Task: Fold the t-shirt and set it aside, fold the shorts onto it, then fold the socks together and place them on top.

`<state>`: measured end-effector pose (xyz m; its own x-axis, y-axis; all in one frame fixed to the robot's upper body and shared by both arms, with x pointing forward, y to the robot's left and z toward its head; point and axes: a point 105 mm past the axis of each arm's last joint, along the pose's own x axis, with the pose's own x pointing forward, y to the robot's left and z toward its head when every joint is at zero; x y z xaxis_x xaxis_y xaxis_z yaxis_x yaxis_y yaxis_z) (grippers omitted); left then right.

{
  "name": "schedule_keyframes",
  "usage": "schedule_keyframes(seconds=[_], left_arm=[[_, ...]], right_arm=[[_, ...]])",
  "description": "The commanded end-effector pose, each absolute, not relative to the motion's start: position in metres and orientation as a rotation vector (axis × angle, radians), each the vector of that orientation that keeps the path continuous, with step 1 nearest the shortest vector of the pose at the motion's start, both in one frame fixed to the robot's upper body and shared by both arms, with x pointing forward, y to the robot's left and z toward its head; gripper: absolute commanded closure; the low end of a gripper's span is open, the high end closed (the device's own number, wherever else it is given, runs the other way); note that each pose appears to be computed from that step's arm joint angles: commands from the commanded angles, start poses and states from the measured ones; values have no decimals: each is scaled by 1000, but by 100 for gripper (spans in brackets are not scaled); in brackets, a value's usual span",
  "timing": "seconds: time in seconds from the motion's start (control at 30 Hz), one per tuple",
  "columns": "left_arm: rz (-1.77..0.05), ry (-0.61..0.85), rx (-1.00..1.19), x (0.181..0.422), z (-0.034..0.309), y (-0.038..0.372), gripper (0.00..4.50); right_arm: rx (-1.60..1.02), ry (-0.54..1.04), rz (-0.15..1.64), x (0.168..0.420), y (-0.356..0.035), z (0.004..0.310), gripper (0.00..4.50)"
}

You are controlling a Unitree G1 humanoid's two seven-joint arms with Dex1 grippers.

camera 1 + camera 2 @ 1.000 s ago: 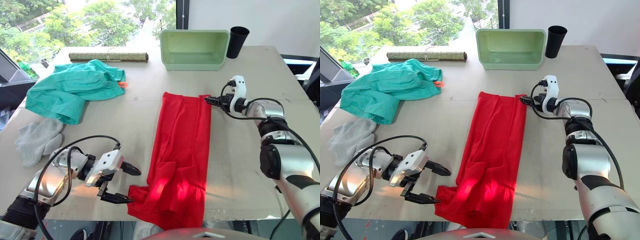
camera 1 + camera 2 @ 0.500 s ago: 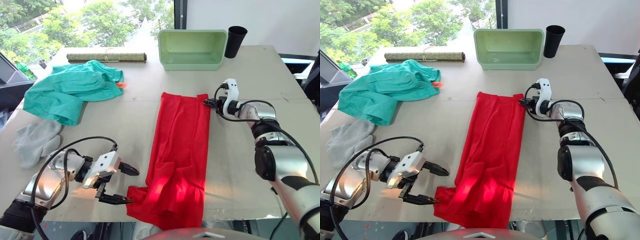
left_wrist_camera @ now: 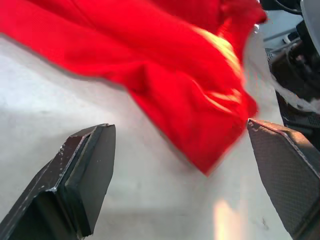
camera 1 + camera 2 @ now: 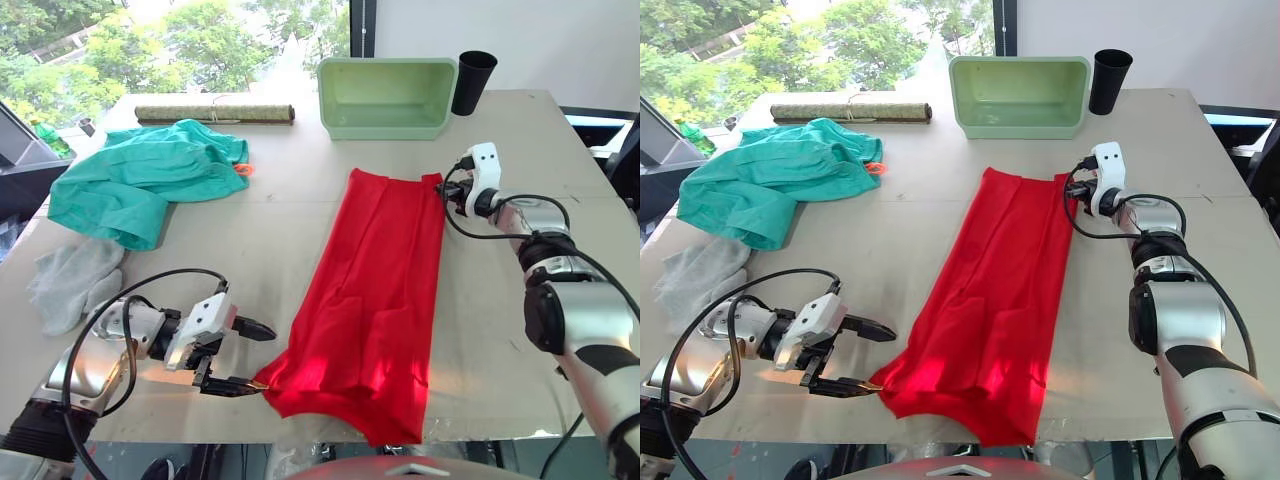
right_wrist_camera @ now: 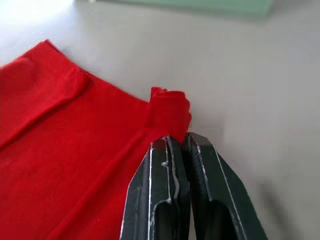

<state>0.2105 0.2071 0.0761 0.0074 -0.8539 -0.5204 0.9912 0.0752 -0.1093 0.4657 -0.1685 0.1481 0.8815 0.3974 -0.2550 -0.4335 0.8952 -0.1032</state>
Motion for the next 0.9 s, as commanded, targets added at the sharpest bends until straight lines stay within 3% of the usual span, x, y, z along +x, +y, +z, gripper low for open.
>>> schedule_keyframes(seconds=[0.03,0.47,0.63,0.83,0.9], left_arm=[[-1468,491,336,215,82,203,0],[-1500,437,308,220,86,185,0],[-1494,416,308,225,86,183,0],[-1495,388,306,228,85,178,0],[-1480,351,307,235,90,177,0]], right_arm=[[-326,119,410,472,-168,172,447],[-469,-59,386,479,-132,194,447],[-490,-84,360,480,-131,199,294],[-513,-89,382,479,-125,195,28],[-527,-105,360,479,-129,198,6]])
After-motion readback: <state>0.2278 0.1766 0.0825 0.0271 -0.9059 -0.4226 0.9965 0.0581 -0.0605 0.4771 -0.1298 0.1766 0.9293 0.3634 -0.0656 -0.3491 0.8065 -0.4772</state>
